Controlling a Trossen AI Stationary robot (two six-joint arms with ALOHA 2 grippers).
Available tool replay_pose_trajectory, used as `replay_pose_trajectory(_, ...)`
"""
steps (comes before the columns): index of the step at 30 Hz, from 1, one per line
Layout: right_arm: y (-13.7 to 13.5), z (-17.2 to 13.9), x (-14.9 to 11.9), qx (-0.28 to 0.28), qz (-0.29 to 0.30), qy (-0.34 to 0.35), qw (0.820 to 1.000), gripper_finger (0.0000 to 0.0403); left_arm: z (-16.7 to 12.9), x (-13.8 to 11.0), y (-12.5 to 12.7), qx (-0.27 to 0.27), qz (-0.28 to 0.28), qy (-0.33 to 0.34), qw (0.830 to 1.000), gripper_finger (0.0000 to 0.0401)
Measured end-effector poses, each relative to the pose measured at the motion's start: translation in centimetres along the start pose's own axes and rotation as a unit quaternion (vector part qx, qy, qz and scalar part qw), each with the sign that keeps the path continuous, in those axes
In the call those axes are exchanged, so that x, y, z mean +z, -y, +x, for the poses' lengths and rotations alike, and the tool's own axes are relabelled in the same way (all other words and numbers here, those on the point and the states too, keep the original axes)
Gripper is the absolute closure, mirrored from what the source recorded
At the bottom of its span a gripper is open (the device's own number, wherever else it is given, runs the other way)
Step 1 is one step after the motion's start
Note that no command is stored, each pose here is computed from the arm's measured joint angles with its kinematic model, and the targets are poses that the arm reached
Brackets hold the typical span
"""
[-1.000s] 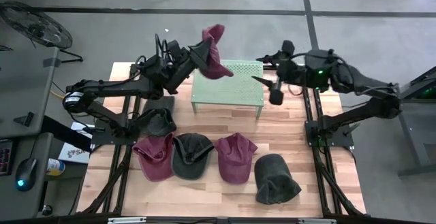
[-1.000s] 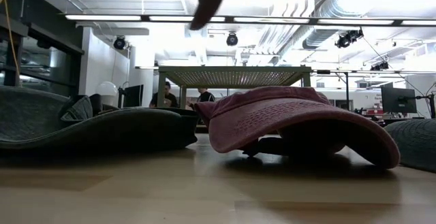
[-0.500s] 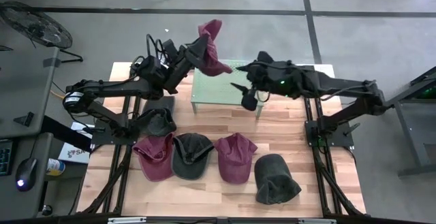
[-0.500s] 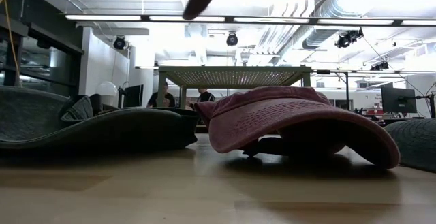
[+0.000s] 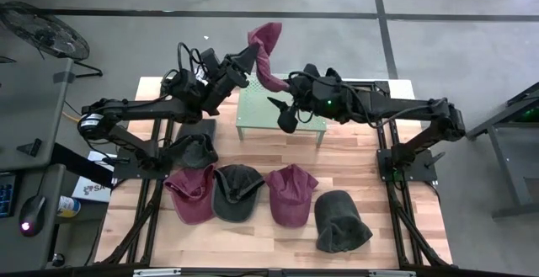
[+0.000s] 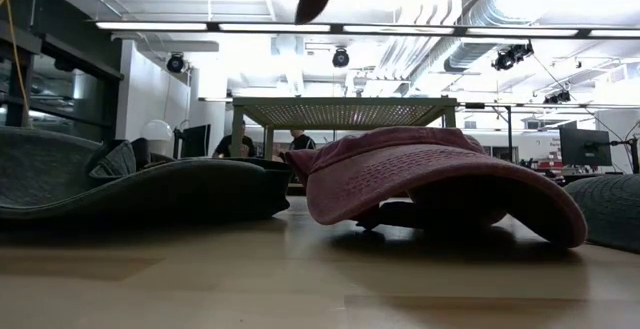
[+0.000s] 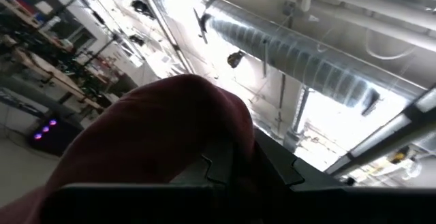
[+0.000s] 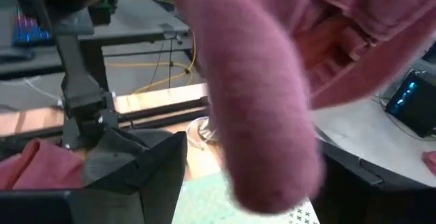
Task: Pick & Place hat
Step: Put the top dark red cap on the shelf
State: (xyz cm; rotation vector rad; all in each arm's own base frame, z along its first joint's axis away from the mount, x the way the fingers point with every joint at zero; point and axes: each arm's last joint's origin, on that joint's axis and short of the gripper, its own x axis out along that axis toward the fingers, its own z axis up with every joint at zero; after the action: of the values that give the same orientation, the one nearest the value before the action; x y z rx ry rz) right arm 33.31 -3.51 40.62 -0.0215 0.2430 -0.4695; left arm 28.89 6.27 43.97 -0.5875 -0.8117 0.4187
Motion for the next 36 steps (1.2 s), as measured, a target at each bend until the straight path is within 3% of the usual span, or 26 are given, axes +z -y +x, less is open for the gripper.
replay_pose_trajectory(7, -0.2, 0.0, -0.1, 0.020, 0.003, -0.005, 1.000, 0.0192, 0.0, 0.0, 0.2, -0.029, -0.001, -0.015, 0.999, 0.0370)
replay_pose_trajectory(20, 0.0, 0.0, -0.1, 0.017, 0.017, -0.007, 1.000, 0.0387, -0.1, -0.2, 0.4, -0.070, -0.026, -0.047, 0.996, 0.0370)
replay_pose_trajectory(23, 0.1, -0.3, -0.1, 0.023, 0.031, -0.015, 0.999, 0.0390, -0.1, -0.3, 0.4, -0.069, -0.025, -0.048, 0.996, 0.0363)
replay_pose_trajectory(27, 0.6, -1.8, 0.1, 0.034, 0.055, -0.029, 0.997, 0.0395, -0.1, -0.4, 0.3, -0.070, -0.018, -0.055, 0.996, 0.0310)
replay_pose_trajectory(36, 2.7, -7.2, 1.5, 0.064, 0.117, -0.038, 0.990, 0.0397, -0.1, -0.5, 0.6, -0.122, 0.066, -0.072, 0.988, 0.0237)
